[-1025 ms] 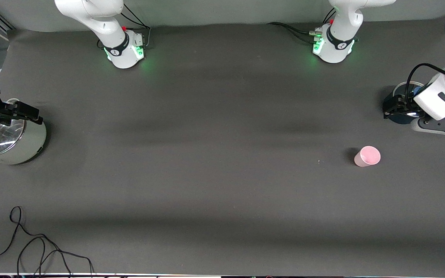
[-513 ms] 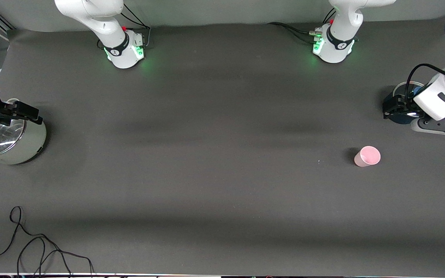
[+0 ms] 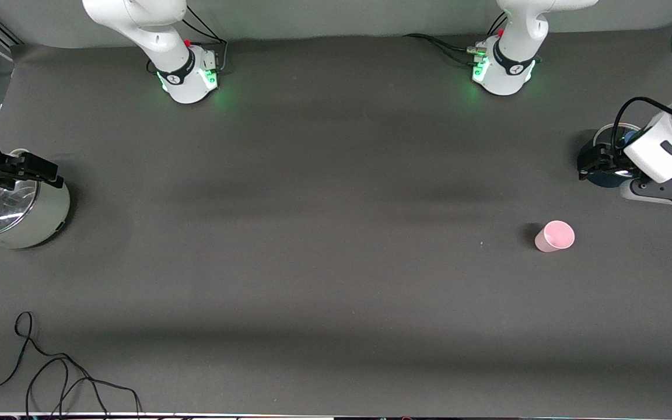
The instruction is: Transfer pink cup from left to right arm
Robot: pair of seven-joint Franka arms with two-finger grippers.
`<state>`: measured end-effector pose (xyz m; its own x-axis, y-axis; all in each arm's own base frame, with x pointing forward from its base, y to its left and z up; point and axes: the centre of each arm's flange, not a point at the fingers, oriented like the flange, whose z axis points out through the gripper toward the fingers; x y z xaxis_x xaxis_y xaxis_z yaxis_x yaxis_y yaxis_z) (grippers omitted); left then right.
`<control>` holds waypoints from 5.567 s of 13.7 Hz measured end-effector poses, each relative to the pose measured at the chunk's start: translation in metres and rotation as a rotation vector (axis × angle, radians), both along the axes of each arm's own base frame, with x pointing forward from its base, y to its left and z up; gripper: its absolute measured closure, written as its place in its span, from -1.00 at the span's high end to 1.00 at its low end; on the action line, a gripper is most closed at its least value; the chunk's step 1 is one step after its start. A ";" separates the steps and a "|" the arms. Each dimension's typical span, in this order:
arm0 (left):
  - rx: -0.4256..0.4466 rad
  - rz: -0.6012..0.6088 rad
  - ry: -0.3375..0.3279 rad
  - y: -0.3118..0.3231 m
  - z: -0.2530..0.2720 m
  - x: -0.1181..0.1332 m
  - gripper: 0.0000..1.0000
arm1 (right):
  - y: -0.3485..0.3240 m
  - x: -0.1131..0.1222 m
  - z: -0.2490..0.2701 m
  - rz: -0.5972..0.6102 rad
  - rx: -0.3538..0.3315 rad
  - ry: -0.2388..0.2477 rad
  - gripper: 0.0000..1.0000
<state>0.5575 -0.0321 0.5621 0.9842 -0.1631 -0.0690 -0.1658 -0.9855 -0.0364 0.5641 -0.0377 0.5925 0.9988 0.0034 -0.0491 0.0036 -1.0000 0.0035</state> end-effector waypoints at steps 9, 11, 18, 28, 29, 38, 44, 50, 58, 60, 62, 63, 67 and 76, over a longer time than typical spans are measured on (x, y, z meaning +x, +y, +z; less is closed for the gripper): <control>0.000 0.000 0.000 0.000 0.000 0.000 1.00 | -0.003 0.003 0.011 -0.005 -0.002 -0.025 1.00; 0.000 0.000 0.000 0.000 0.000 0.000 1.00 | -0.002 0.003 0.010 -0.004 -0.002 -0.021 1.00; 0.000 0.000 0.000 0.000 0.000 0.000 1.00 | -0.002 0.002 0.004 -0.005 0.003 0.015 1.00; 0.000 0.000 0.000 0.000 0.000 0.000 1.00 | 0.000 0.003 0.001 -0.001 0.004 0.020 1.00; 0.000 0.000 0.000 0.000 0.000 0.000 1.00 | 0.000 0.003 0.001 -0.001 0.004 0.020 1.00; 0.000 0.000 0.000 0.000 0.000 0.000 1.00 | 0.002 0.005 -0.003 0.001 0.004 0.027 1.00; 0.000 0.001 0.001 0.001 0.000 0.000 1.00 | 0.002 0.005 -0.004 0.002 0.004 0.028 1.00; 0.000 0.001 0.001 0.001 -0.001 0.000 1.00 | 0.002 0.005 -0.004 0.002 0.004 0.028 1.00; 0.000 -0.004 0.007 0.001 -0.004 0.002 1.00 | 0.002 0.005 -0.004 0.002 0.004 0.028 1.00; -0.004 -0.055 0.013 0.001 -0.006 0.002 1.00 | 0.002 0.005 -0.004 0.002 0.004 0.028 1.00; -0.009 -0.114 0.019 0.009 -0.008 0.004 1.00 | 0.002 0.005 -0.004 0.002 0.004 0.028 1.00; -0.013 -0.150 0.021 0.017 -0.010 0.005 1.00 | 0.002 0.005 -0.004 0.002 0.004 0.028 1.00; -0.056 -0.305 -0.001 0.055 -0.017 0.014 1.00 | 0.002 0.005 -0.004 0.002 0.004 0.028 1.00; -0.413 -0.695 -0.139 0.196 -0.111 0.032 0.96 | 0.002 0.005 -0.004 0.002 0.004 0.029 1.00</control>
